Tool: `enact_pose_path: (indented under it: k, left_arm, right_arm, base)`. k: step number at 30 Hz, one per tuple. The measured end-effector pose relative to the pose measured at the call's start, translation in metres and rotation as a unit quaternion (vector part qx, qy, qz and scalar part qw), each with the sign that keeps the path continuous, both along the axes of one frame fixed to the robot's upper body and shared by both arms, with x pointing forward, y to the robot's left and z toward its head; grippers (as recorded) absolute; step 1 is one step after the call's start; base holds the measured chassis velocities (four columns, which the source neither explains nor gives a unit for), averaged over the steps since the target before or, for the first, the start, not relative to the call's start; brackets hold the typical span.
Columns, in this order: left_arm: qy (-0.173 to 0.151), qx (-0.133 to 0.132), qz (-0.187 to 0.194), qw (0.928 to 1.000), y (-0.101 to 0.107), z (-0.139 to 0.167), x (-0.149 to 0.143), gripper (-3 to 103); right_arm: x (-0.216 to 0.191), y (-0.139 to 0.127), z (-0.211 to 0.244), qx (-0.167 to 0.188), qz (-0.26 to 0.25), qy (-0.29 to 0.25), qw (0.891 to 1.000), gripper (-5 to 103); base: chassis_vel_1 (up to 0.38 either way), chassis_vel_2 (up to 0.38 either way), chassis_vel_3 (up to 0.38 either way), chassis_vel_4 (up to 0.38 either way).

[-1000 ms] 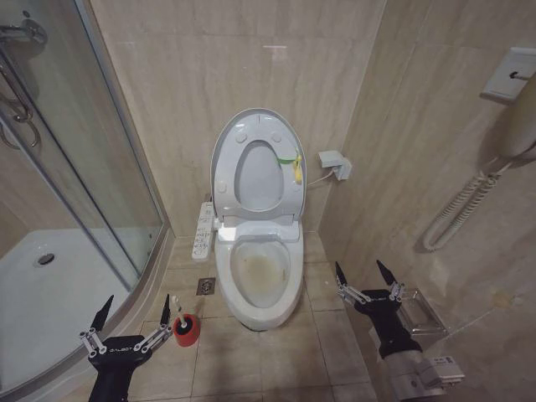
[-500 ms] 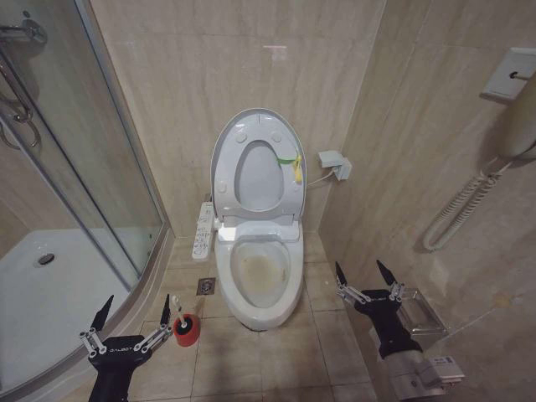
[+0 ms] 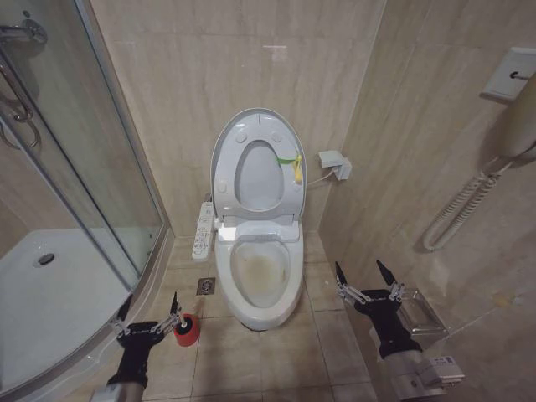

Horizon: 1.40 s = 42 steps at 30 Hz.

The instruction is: Open the toilet lid, clean the toilet bowl with a toilet brush, close the toilet lid, and flush.

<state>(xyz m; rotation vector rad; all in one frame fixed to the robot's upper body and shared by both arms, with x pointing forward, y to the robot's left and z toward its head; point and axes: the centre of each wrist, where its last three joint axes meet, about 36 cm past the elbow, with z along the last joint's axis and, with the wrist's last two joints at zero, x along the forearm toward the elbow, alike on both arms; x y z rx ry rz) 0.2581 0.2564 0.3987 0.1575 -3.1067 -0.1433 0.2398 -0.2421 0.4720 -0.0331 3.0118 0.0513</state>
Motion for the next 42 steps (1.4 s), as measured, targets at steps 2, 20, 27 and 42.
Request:
enact_pose_path:
  k: [2,20,27,42]
  left_arm:
    - [0.007,-0.006,0.001,1.0,0.002,-0.007,0.01,100]
    - [-0.001,-0.071,-0.026,0.9972,-0.003,-0.042,0.075,100]
    - [-0.002,-0.054,-0.034,0.998,0.008,-0.077,0.064,100]
    - [0.013,-0.034,-0.014,0.9992,0.019,-0.156,0.047,100]
  right_arm:
    - [0.0,0.0,0.0,0.0,0.0,0.0,1.0,100]
    - [0.0,0.0,0.0,0.0,0.0,0.0,1.0,100]
    - [0.0,0.0,0.0,0.0,0.0,0.0,1.0,100]
    - [0.0,0.0,0.0,0.0,0.0,0.0,1.0,100]
  base:
    - [0.0,0.0,0.0,0.0]
    - [0.0,0.0,0.0,0.0]
    - [0.0,0.0,0.0,0.0]
    - [0.0,0.0,0.0,0.0]
